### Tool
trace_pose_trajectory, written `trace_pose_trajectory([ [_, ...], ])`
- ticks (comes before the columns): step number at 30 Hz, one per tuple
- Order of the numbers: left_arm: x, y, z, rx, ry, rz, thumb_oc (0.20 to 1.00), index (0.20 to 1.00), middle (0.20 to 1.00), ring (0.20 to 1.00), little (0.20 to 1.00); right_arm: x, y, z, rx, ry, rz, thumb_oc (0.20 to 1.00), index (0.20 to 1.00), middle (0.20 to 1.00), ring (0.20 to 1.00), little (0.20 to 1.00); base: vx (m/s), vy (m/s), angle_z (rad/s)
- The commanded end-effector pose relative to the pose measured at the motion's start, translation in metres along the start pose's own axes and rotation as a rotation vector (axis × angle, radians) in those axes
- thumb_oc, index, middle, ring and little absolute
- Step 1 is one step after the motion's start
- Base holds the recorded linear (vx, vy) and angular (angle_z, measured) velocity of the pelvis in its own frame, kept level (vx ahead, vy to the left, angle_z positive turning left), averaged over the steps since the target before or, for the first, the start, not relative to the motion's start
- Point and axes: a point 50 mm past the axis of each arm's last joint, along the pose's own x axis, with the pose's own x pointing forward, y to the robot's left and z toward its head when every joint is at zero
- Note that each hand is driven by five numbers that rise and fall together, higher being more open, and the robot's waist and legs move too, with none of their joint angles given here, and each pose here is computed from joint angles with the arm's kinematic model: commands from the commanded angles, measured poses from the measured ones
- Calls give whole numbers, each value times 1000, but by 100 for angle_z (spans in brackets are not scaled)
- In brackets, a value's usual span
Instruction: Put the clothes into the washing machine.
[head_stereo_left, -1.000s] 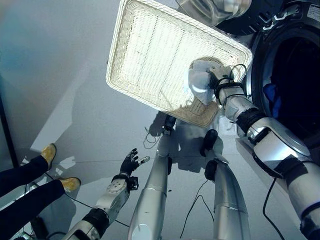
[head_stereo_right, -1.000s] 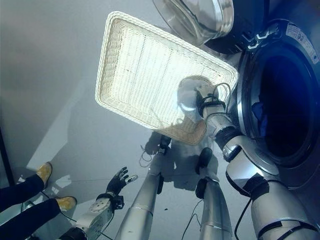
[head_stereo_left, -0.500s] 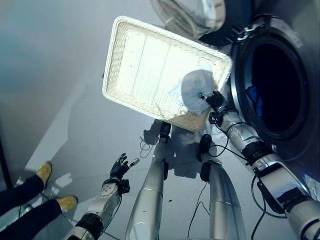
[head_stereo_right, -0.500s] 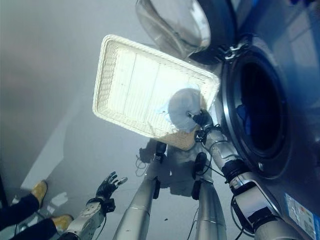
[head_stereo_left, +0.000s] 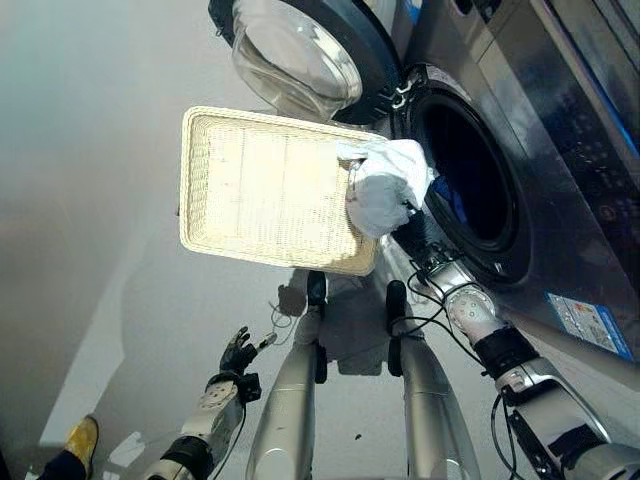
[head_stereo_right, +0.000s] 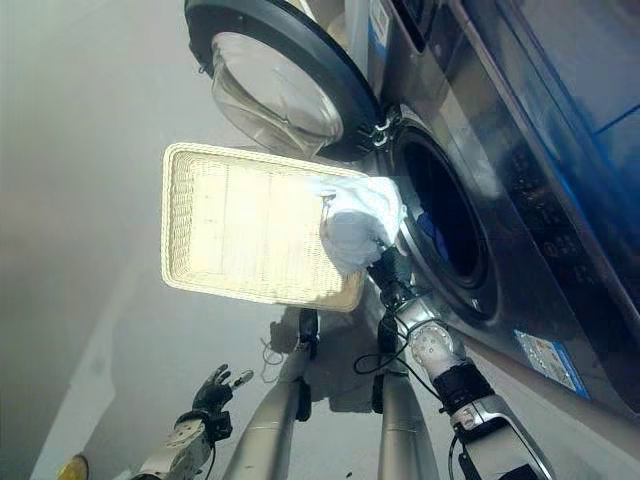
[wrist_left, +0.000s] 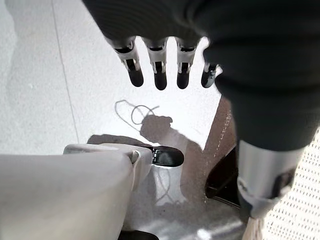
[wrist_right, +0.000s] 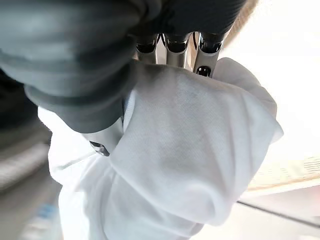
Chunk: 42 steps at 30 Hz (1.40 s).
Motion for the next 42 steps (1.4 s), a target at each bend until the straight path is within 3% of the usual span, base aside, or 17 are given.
trace_pose_trajectory([
  [1,0,7,-5,40,13,39,1000,1000,1000,1000,1000,8,17,82,209,-408,7,200,200,200,200,200,34,-17,-9],
  [9,5,2,0,77,37,20,1000,1000,1000,1000,1000,-7,4,199,430,-898,-263,200,200,200,200,200,54,-54,-5],
  [13,5,4,1,97,43,10,1000,1000,1000,1000,1000,-26,1,232,489,-1060,-294,200,200,200,200,200,79,-94,1],
  [20,1,10,4,156,53,-35,1000,1000,1000,1000,1000,-76,10,270,688,-1495,-90,200,200,200,200,200,100,-127,11],
  [28,-3,6,8,178,31,-97,1000,1000,1000,1000,1000,-96,18,275,874,-1589,-77,200,200,200,200,200,72,-14,5],
  [29,-3,5,8,180,30,-100,1000,1000,1000,1000,1000,-96,19,275,880,-1587,-70,263,263,263,263,263,58,-14,0],
  [30,-4,5,8,181,29,-104,1000,1000,1000,1000,1000,-95,21,274,887,-1579,-63,432,432,432,432,432,55,-20,0],
  [31,-4,4,8,186,29,-110,1000,1000,1000,1000,1000,-92,23,272,889,-1562,-51,661,661,661,661,661,48,-17,-1],
  [32,-4,4,8,187,30,-111,1000,1000,1000,1000,1000,-91,23,271,888,-1551,-49,768,768,768,768,768,44,-12,-2],
  [33,-4,3,8,190,31,-114,1000,1000,1000,1000,1000,-87,23,269,886,-1525,-43,1000,1000,1000,1000,1000,30,-8,-3],
  [37,-5,0,6,198,43,-125,1000,1000,1000,1000,1000,-62,29,253,847,-1356,-25,1000,1000,1000,1000,1000,8,-2,-1],
  [42,-5,-3,-1,208,71,-125,1000,1000,1000,1000,1000,-13,20,215,649,-954,-11,1000,1000,1000,1000,1000,8,-3,0],
])
